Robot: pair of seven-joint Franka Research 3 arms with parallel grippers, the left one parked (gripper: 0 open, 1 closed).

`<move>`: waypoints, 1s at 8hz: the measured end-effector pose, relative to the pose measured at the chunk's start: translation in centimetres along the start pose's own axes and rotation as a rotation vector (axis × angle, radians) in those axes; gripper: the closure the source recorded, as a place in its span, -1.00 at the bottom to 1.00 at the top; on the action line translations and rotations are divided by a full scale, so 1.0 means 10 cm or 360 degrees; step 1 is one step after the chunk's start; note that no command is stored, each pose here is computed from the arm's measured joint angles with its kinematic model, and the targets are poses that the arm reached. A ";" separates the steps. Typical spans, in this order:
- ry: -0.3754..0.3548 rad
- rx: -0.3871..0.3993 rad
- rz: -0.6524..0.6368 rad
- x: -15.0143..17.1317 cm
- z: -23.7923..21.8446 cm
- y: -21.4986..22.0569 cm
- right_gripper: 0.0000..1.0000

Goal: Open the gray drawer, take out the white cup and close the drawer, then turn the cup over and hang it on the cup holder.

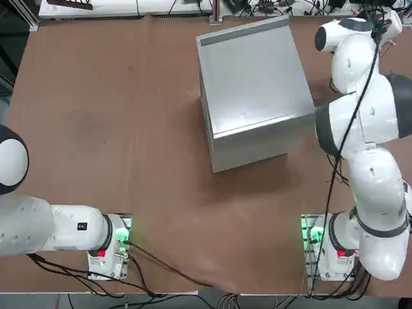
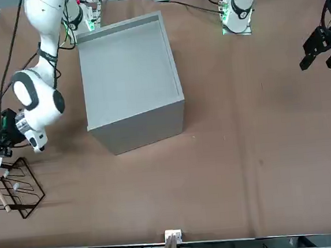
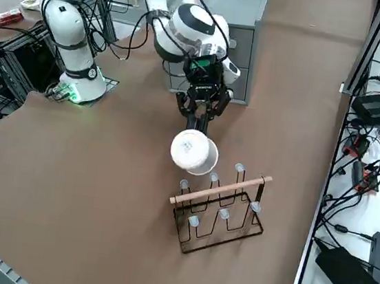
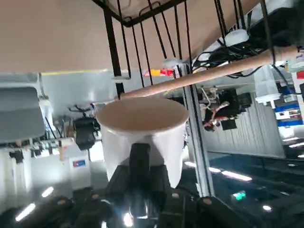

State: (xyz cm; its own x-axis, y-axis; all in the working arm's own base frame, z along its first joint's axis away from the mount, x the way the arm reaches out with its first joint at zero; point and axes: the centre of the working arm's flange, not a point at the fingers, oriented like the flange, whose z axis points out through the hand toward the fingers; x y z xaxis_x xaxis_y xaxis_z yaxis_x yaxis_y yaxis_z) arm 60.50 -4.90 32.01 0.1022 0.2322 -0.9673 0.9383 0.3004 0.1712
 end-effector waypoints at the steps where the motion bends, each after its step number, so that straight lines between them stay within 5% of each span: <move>1: -0.0034 -0.0004 -0.0029 -0.05 0.03 0.00 0.61; 8: -0.0098 -0.0003 -0.0132 0.26 0.05 0.24 0.61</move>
State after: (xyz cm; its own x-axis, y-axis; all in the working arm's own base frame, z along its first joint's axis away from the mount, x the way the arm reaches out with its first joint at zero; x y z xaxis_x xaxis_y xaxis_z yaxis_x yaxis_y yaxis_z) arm 63.22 -4.06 29.83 0.0444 0.1495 -0.9878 0.9438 0.3178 0.0905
